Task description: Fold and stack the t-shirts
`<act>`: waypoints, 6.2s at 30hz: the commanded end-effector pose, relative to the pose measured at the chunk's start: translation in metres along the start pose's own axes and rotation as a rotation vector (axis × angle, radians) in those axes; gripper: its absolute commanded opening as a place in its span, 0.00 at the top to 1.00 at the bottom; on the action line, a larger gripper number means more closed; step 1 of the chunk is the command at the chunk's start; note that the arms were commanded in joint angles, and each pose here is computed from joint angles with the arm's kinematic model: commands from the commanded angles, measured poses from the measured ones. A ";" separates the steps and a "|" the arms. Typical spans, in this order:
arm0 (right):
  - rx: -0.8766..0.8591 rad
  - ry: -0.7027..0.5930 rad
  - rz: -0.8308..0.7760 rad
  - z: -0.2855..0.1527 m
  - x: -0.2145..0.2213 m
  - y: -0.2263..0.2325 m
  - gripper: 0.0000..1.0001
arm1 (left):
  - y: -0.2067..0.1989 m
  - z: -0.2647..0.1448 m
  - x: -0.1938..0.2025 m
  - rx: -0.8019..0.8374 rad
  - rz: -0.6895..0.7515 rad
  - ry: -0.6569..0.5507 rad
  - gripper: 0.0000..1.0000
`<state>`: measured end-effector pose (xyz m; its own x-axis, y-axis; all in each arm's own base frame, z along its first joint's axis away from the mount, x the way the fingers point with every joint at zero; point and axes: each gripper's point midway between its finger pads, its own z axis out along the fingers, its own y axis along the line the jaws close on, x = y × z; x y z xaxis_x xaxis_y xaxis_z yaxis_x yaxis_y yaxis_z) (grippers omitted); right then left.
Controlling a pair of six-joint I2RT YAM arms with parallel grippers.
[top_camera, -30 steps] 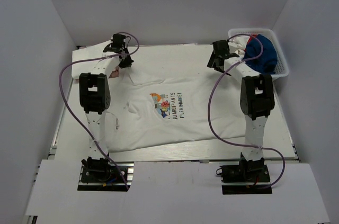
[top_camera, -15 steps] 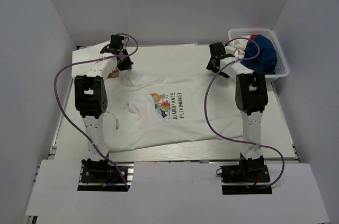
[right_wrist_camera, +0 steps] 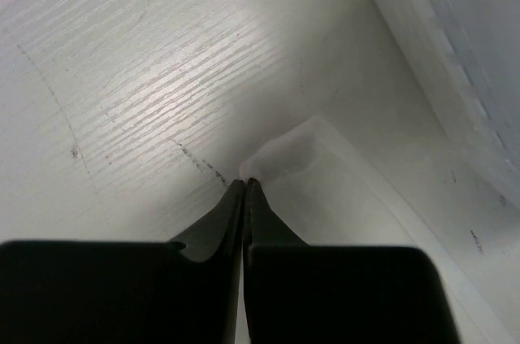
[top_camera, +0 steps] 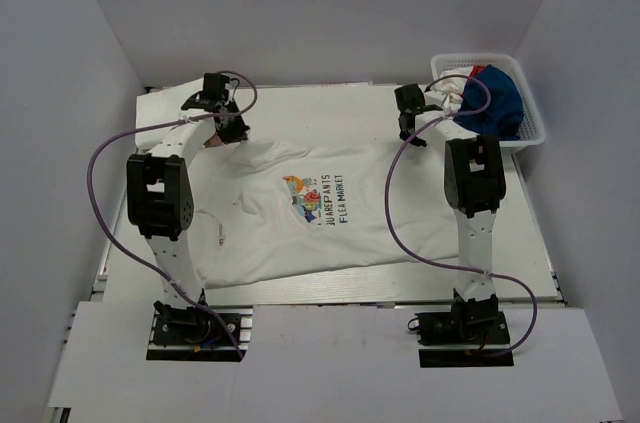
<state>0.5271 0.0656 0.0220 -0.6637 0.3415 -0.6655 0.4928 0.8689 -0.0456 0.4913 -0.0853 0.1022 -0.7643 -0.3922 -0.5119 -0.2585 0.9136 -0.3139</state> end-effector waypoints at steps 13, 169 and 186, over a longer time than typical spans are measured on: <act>-0.083 -0.198 -0.034 -0.083 -0.038 -0.027 1.00 | 0.009 -0.075 0.047 0.017 -0.104 0.055 1.00; -0.921 0.426 -0.486 -0.288 0.335 -0.082 1.00 | 0.018 -0.138 0.390 0.312 0.054 0.741 1.00; -0.845 -0.096 -0.474 -0.301 0.180 0.001 1.00 | -0.058 -0.136 0.240 0.254 0.121 0.331 1.00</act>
<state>0.2001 0.2389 0.1074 -0.6931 -0.1436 -0.7064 -0.4574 0.8450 0.2770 0.2153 -0.2362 0.1059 -0.9618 -0.1412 -0.2347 0.0246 0.8089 -0.5875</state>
